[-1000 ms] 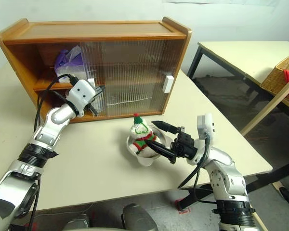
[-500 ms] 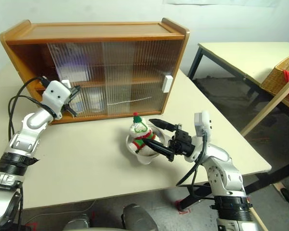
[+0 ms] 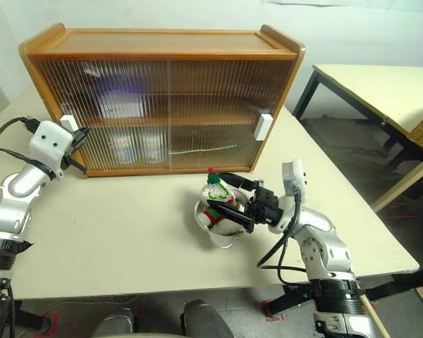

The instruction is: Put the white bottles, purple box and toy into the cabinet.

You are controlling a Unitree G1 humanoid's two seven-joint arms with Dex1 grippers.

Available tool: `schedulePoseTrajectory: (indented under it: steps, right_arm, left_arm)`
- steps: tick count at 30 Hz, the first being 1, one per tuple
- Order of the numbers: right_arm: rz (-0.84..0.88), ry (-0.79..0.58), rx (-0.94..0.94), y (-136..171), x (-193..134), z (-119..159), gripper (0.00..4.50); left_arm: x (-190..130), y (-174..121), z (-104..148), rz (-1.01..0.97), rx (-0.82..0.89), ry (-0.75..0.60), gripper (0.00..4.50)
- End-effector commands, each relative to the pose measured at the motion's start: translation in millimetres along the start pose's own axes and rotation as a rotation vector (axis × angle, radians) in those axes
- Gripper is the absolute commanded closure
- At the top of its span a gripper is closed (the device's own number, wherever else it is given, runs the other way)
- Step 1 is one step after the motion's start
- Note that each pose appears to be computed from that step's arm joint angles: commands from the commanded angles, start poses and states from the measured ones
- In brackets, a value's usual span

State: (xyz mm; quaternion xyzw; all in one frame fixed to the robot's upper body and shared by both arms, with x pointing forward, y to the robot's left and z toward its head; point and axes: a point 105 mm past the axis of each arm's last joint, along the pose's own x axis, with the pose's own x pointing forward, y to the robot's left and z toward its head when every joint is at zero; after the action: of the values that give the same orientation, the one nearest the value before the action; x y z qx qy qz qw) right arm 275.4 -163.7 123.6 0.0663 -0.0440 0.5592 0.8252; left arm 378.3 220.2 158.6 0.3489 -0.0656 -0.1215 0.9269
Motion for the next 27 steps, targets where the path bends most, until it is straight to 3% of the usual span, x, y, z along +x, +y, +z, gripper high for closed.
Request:
schedulePoseTrajectory:
  steps: [1,4,7,13,20,23,27]
  right_arm:
    - [0.020,0.012,-0.006,0.1,2.6,-2.1,0.00]
    - [0.024,0.013,-0.007,-0.2,2.7,-2.0,0.00]
    - [0.023,0.012,-0.006,-0.8,2.2,-1.6,0.00]
    - [0.013,0.014,-0.005,-3.9,-0.4,-0.3,0.00]
    - [-0.073,-0.009,0.007,-18.4,-16.8,12.4,0.00]
    - [-0.183,-0.069,0.018,-37.9,-37.5,27.6,0.00]
    - [-0.381,-0.217,0.046,-69.6,-77.2,50.0,1.00]
  left_arm:
    - [-14.0,23.6,-23.4,0.087,-0.011,0.096,4.49]
    - [-16.7,24.5,-20.3,0.104,-0.040,0.073,4.49]
    - [-15.7,3.2,-2.3,-0.015,-0.081,-0.048,4.49]
    - [-33.6,-45.0,28.7,-0.309,-0.252,-0.272,2.57]
    - [-62.7,-31.7,24.4,-0.333,-0.576,-0.338,0.03]
    - [-88.5,-34.5,13.6,-0.448,-0.640,-0.309,0.03]
    - [-116.5,-43.2,7.7,-0.582,-0.713,-0.278,0.00]
